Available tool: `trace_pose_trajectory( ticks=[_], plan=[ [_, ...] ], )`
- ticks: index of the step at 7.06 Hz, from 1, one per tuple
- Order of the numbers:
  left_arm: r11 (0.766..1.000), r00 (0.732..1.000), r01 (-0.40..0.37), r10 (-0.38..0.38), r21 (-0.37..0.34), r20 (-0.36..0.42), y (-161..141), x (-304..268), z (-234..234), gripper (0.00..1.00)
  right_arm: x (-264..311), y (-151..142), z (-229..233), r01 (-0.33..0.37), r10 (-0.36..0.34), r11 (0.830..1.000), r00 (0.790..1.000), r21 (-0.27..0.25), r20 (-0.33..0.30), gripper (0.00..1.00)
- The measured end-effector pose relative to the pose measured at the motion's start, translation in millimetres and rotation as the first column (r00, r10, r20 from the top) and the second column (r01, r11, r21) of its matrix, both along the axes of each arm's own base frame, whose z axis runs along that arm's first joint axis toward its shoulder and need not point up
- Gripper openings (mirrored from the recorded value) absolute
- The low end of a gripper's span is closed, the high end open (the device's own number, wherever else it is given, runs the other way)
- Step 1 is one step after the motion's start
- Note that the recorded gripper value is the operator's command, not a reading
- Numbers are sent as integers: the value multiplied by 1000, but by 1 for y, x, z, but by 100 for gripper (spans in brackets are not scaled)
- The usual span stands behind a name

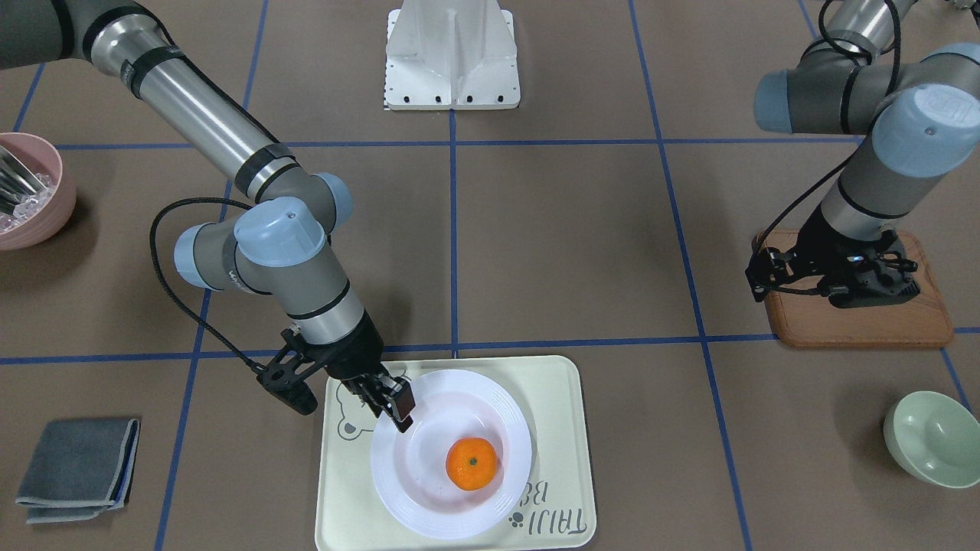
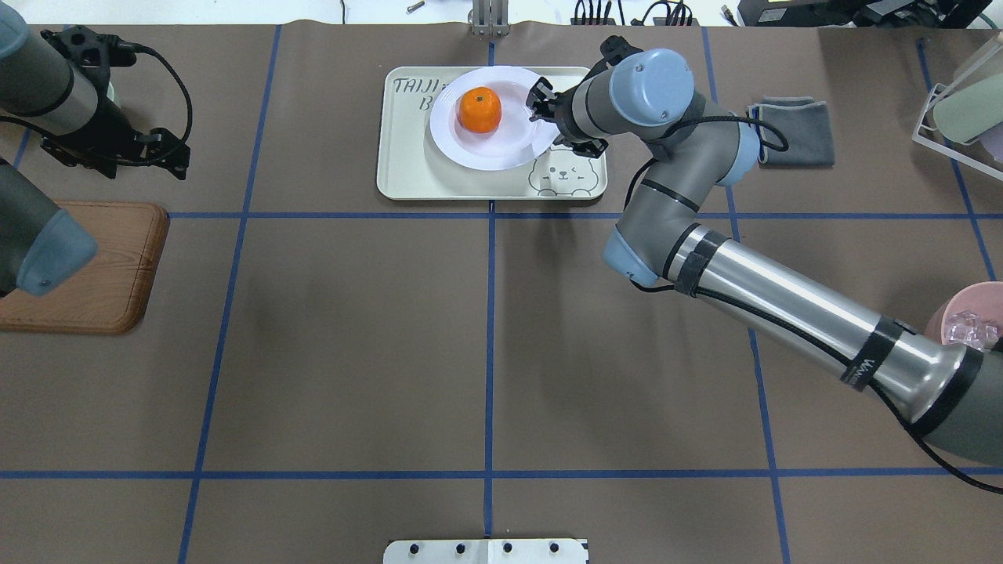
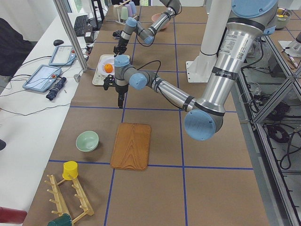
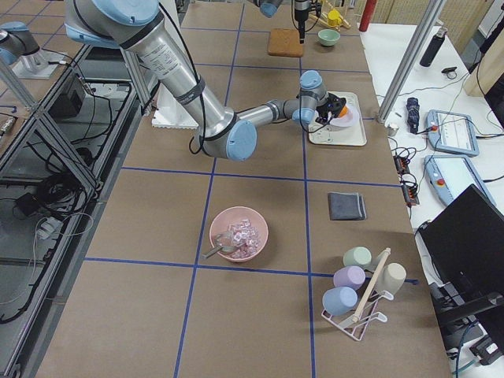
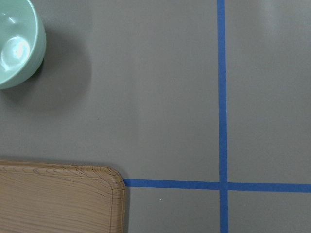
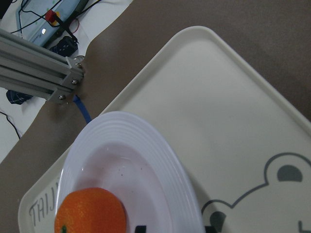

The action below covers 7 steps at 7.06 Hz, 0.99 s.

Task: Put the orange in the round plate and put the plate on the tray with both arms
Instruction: 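Release the plate and withdraw the right gripper from the tray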

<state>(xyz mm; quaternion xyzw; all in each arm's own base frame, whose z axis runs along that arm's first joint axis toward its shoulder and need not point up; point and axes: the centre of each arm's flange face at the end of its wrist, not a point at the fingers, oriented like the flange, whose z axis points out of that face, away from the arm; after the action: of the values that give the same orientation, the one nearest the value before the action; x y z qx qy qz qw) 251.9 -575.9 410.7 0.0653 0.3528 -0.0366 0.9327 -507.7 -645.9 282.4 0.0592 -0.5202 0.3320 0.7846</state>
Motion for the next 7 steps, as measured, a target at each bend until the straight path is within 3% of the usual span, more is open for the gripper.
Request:
trace_pose_trajectory(
  ticks=[1, 3, 5, 7],
  plan=[
    [1000, 1000, 2, -2, 0, 0, -1, -1, 0, 99, 30, 1, 8, 83, -83, 997, 992, 1, -92, 100],
    [1000, 1000, 12, -12, -2, 2, -6, -11, 3, 99, 135, -7, 41, 272, -271, 962, 939, -25, -211, 100],
    [998, 998, -59, 59, 38, 18, -13, -68, 33, 99, 282, -3, 118, 416, -401, 909, 874, -5, -274, 100],
    [984, 986, -158, 153, 80, 63, 1, -146, 94, 99, 411, 41, 223, 548, -501, 835, 788, 38, -359, 100]
  ],
)
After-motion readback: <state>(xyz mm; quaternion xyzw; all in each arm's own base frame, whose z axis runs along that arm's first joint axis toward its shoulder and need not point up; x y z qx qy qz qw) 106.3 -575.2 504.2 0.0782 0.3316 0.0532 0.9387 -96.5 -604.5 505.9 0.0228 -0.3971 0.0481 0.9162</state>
